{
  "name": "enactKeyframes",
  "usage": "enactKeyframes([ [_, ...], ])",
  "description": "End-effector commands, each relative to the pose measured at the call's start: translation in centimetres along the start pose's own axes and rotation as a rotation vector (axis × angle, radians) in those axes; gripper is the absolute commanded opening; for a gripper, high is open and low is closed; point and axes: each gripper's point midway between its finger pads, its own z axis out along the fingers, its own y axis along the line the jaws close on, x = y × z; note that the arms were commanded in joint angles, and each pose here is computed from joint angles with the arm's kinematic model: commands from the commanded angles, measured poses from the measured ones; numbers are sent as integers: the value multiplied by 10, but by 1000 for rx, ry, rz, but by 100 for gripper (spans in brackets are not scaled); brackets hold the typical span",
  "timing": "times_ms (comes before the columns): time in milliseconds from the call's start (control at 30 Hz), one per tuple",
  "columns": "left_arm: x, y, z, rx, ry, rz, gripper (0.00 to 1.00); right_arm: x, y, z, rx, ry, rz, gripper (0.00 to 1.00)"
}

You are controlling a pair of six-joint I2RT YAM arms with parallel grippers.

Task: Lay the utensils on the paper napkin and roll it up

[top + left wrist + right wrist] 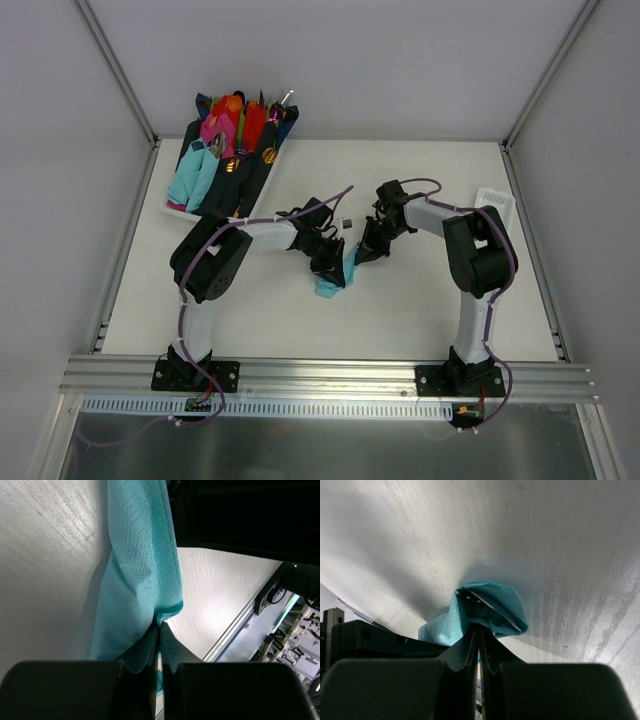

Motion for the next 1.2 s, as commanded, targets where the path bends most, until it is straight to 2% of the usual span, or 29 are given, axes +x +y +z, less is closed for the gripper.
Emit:
enactKeyframes([
  [0,20,15,14,-70,49,-60,0,0,-28,6,118,-35,19,4],
  [167,25,37,20,-134,54,-106,0,1,-17,0,78,-33,-2,4],
  [400,28,47,21,-172,62,-131,0,7,1,-44,24,-83,-85,14],
  [633,29,50,23,-179,75,-140,0,5,27,-77,-50,-148,-152,14],
  [833,28,49,22,-178,74,-136,0,11,40,-58,-79,-96,-146,10],
  [1167,26,45,22,-163,75,-125,0,32,15,-6,-20,12,-106,7],
])
